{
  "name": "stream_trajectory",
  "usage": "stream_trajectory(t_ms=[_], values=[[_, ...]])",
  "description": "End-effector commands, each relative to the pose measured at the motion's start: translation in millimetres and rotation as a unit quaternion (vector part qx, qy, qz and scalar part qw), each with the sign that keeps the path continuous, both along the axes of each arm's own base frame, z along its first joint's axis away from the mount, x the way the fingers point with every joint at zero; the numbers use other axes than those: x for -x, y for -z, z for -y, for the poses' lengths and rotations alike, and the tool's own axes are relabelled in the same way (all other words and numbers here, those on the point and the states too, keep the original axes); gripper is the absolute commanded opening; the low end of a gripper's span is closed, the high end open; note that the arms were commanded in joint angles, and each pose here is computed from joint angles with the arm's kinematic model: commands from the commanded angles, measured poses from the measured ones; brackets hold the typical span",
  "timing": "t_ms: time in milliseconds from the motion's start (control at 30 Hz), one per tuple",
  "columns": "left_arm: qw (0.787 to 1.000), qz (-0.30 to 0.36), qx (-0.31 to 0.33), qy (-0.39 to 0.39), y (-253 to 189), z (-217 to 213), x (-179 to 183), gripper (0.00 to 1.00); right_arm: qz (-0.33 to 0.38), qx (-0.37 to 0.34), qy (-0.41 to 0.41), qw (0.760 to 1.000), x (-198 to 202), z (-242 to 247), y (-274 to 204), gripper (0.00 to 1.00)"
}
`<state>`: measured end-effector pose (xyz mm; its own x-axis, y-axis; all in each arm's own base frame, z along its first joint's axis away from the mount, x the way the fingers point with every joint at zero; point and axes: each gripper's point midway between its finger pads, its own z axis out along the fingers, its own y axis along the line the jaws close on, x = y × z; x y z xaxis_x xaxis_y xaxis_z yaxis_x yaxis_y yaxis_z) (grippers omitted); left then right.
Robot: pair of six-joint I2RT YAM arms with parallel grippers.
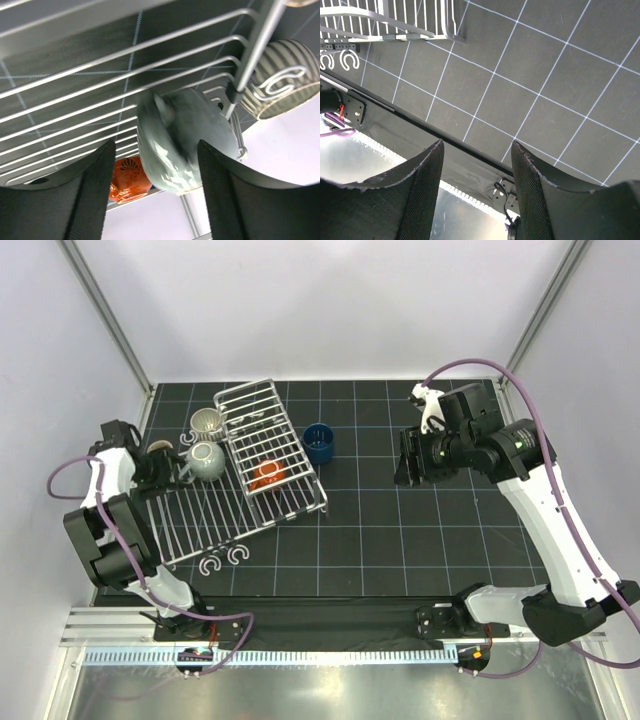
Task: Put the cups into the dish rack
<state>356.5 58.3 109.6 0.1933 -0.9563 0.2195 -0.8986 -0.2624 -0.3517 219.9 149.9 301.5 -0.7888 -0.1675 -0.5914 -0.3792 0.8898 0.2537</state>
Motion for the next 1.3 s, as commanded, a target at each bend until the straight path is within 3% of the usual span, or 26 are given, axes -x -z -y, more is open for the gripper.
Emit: stream_trajectory(t_ms=[0, 67, 300, 567, 1267], values=[[0.998, -0.008, -0.056, 0.017, -24.6, -11.4, 5.2, 0.67, 0.021, -0.02, 0.003, 1.0, -8.4, -5.4, -11.0, 0.58], [0.996, -0.005, -0.088, 0.011, -34.4, -19.1, 5.1, 0.72, 0.02, -0.023, 0.003, 1.0, -9.2, -7.2, -10.3, 0.58], [0.995, -0.018, -0.096, -0.002, -33.4, -10.2, -0.1, 0.75, 0.015, -0.029, 0.0, 0.999, -10.3, -11.1, -8.6, 0.58], [0.99, -0.045, -0.113, -0.071, -29.6, -12.4, -0.7, 0.78, 0.015, -0.021, 0.004, 1.0, -7.9, -6.3, -8.7, 0.58], [0.977, -0.103, -0.114, -0.15, 3.5, -13.1, -9.8, 0.61, 0.017, 0.007, -0.004, 1.0, -7.0, 4.1, -6.7, 0.58]])
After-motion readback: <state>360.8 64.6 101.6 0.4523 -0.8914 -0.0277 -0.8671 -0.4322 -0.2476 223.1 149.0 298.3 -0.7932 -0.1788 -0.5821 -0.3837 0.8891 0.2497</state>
